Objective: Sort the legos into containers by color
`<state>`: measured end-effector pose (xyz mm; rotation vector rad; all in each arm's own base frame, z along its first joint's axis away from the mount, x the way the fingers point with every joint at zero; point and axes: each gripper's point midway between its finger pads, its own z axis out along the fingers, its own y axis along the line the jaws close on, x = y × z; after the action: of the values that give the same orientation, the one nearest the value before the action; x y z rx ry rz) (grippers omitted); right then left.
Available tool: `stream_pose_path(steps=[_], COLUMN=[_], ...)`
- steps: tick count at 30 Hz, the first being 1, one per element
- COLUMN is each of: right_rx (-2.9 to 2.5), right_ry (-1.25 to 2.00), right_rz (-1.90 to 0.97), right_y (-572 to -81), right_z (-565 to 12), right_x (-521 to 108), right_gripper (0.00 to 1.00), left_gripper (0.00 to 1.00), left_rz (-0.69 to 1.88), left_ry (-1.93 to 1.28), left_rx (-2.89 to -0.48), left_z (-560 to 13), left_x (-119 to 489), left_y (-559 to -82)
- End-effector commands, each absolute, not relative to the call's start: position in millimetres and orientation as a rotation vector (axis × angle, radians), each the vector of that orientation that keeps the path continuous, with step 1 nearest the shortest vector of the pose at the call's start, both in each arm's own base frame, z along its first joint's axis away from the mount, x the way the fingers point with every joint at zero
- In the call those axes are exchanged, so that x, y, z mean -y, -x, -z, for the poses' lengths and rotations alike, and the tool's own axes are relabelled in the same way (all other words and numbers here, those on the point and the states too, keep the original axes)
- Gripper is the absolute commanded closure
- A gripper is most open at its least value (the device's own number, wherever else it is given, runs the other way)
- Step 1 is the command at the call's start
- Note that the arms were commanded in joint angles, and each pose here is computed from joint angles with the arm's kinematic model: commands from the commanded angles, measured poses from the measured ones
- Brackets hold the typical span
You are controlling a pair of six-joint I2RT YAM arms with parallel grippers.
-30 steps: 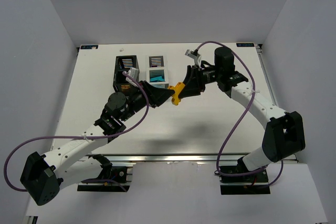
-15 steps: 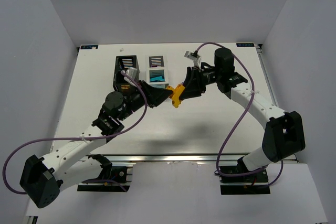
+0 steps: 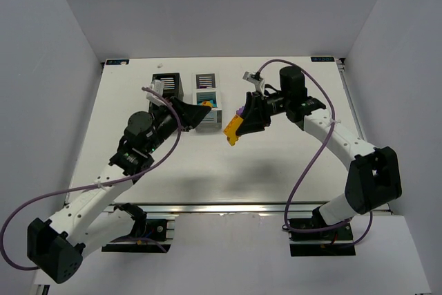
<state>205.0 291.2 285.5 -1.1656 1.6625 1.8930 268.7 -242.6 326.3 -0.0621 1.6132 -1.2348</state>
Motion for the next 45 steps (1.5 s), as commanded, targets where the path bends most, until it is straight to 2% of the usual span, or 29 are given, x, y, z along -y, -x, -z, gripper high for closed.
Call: stream_pose_path(steps=[1,2,4,7,16,28,30,31,33,34,36,37,40,43,45], right_rx=[-1.654,-1.665,-1.676,-1.685,-1.677,-1.663,-1.665,-1.663,-1.665,-1.665,-1.670,-1.665,-1.656,-1.655,-1.654], right_ry=[1.190,1.194,1.220,1.244,1.258,1.269,1.270,1.268,1.269,1.269,1.271,1.276,1.293,1.302,1.303], right_rz=[-1.723,-1.683,-1.546,-1.421,-1.222,-1.191,-1.194,-1.192,-1.188,-1.184,-1.178,-1.172,-1.154,-1.141,-1.137], right_y=[-212,-214,-225,-234,-251,-250,-251,-252,-253,-254,-254,-255,-255,-256,-257], right_z=[-290,-287,-279,-273,-272,-270,-269,-270,-269,-270,-270,-269,-268,-267,-268], right_x=[-290,-290,-288,-285,-278,-276,-276,-276,-276,-277,-276,-276,-275,-275,-274], right_gripper=[0.96,0.96,0.96,0.96,0.96,0.96,0.96,0.96,0.96,0.96,0.95,0.95,0.95,0.94,0.94], left_gripper=[1.00,1.00,1.00,1.00,1.00,1.00,0.90,0.77,0.69,0.59,0.49,0.38,0.28,0.02,0.02], left_rz=[1.030,0.953,0.807,0.649,0.554,0.390,0.380,0.343,0.328,0.323,0.317,0.317,0.322,0.338,0.345], left_ry=[0.181,0.229,0.338,0.437,0.535,0.535,0.543,0.556,0.562,0.564,0.568,0.569,0.567,0.565,0.566], left_rx=[-1.657,-1.740,-1.749,-1.866,-2.119,-2.280,-2.300,-2.295,-2.294,-2.291,-2.283,-2.276,-2.254,-2.226,-2.222], left_z=[-334,-316,-319,-292,-241,-192,-185,-183,-182,-183,-184,-186,-193,-201,-202], left_x=[207,196,167,136,99,85,85,80,78,77,76,75,75,75,75], left_y=[-290,-294,-314,-334,-402,-434,-434,-435,-435,-436,-436,-436,-437,-436,-434])
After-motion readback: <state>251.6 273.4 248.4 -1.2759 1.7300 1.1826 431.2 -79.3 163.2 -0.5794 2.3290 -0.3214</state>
